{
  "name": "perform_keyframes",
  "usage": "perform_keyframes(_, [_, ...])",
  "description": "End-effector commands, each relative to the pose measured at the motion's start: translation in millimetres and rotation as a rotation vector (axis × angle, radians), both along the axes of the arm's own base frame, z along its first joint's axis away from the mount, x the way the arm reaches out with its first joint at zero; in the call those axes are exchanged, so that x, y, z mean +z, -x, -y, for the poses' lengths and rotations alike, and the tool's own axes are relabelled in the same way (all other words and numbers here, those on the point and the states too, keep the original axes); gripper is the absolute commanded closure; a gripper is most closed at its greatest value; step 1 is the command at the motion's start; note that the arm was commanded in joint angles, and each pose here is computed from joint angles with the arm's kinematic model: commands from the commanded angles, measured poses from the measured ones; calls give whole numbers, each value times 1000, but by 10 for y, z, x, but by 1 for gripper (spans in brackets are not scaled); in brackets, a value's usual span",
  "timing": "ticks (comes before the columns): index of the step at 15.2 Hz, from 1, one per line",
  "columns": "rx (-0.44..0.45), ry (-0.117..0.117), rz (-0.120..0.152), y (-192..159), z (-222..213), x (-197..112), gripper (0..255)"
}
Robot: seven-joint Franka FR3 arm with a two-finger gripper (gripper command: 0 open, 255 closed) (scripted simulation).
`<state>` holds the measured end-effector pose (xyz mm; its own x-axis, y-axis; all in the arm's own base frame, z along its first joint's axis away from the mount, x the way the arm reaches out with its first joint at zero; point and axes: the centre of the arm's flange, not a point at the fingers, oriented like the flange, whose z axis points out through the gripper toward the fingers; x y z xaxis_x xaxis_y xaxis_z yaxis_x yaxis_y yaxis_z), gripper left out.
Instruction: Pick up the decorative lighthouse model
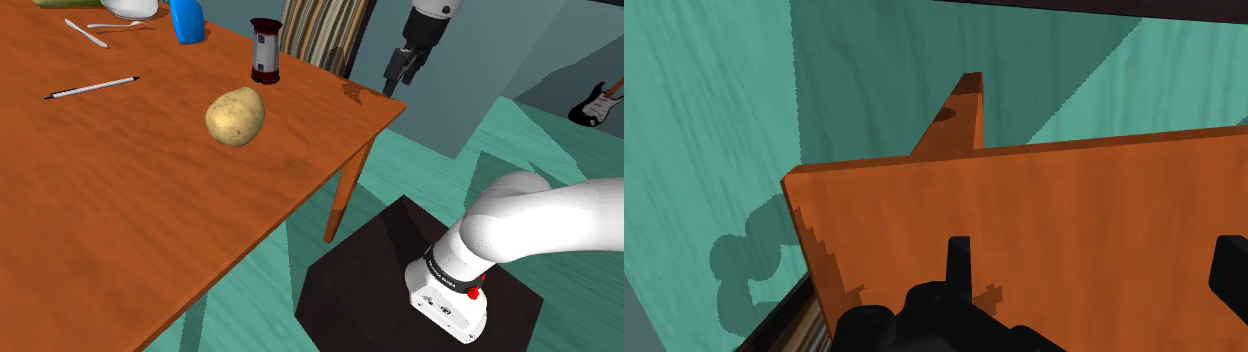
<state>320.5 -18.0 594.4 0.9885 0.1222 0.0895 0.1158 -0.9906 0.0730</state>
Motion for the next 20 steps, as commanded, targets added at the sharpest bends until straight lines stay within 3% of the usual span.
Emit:
perform_keyframes(1, [0, 0, 0, 0, 0, 0, 0])
perform_keyframes(20, [-33, 50, 36, -2195, -1085, 480, 0])
